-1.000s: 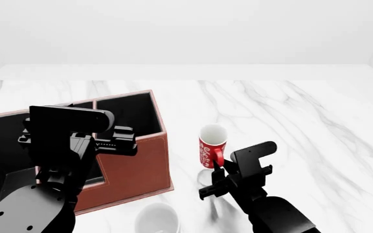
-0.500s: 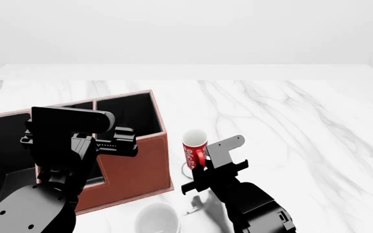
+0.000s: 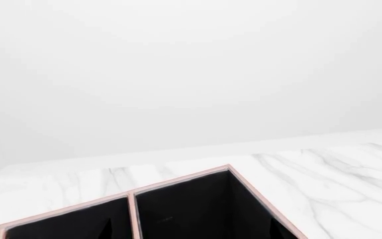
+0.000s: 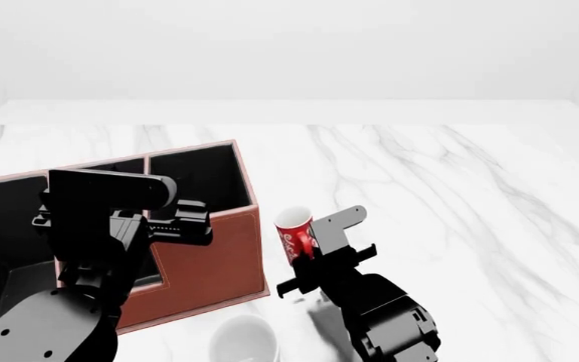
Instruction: Pick up the red mug and place it to the right of the caddy.
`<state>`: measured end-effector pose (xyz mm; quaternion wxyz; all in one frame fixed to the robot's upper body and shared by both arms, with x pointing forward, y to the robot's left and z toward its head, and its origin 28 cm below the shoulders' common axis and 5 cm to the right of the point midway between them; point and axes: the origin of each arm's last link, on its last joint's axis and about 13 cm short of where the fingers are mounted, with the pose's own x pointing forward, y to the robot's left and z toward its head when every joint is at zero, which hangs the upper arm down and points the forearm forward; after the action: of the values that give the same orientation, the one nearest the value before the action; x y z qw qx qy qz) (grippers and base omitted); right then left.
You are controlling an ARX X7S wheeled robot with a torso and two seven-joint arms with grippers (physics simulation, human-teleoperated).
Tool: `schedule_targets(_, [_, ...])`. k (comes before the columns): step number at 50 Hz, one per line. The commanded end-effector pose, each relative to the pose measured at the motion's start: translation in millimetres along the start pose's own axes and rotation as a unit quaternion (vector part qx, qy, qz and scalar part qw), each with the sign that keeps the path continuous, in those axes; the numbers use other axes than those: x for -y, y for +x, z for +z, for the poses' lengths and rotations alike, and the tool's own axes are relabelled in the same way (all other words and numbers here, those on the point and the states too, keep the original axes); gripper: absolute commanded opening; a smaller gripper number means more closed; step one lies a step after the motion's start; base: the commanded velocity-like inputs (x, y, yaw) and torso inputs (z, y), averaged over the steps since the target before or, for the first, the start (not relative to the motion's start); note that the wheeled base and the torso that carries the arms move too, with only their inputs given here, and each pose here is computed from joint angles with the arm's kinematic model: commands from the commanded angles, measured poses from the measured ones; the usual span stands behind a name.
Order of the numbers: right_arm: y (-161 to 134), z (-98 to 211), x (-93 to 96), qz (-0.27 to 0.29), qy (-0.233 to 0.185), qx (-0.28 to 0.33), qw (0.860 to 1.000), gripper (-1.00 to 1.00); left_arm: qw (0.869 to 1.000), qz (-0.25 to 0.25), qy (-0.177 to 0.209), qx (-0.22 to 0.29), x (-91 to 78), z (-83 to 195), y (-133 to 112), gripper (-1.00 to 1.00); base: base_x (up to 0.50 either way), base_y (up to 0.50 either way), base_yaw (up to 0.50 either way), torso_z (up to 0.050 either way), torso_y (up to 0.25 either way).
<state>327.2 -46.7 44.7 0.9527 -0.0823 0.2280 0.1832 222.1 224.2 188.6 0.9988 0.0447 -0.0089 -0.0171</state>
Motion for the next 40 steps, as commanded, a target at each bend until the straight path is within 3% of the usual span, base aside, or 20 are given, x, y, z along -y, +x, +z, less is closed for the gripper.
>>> schedule_targets(1, [3,-12,0.2,-0.006,-0.011,-0.031,0.999,-1.0,1.0,0.001,-0.001,-0.001,-0.8,-1,0,1.0,0.0,0.0,0.0,0.0,0.0])
schedule_targets(4, [4,-13,0.3,-0.007,-0.011,-0.038,0.999,-1.0,1.0,0.002,-0.001,-0.001,-0.9,-1,0,1.0,0.0,0.0,0.0,0.0,0.0])
schedule_targets(5, [3,-13,0.0,-0.007,-0.013,-0.037,0.999,1.0,1.0,0.002,0.0,-0.001,-1.0,-1,0,1.0,0.0,0.0,0.0,0.0,0.0])
schedule_targets(20, [2,-14,2.4,-0.019,-0.009,-0.038,0.999,1.0,1.0,0.003,-0.001,-0.001,-1.2,-1,-1,1.0,0.0,0.0,0.0,0.0,0.0])
schedule_targets(28, [-14,-17,9.4,-0.049,-0.005,-0.044,0.998,1.0,1.0,0.003,-0.002,-0.002,-0.9,-2,0,1.0,0.0,0.0,0.0,0.0,0.0])
schedule_targets(33, [-34,-17,12.6,-0.05,0.003,-0.031,0.998,1.0,1.0,0.003,-0.001,-0.003,-0.5,-2,0,1.0,0.0,0.0,0.0,0.0,0.0])
schedule_targets(40, [-86,-4,22.1,-0.02,0.033,0.016,0.999,1.0,1.0,0.004,-0.001,-0.002,-0.5,-2,0,1.0,0.0,0.0,0.0,0.0,0.0])
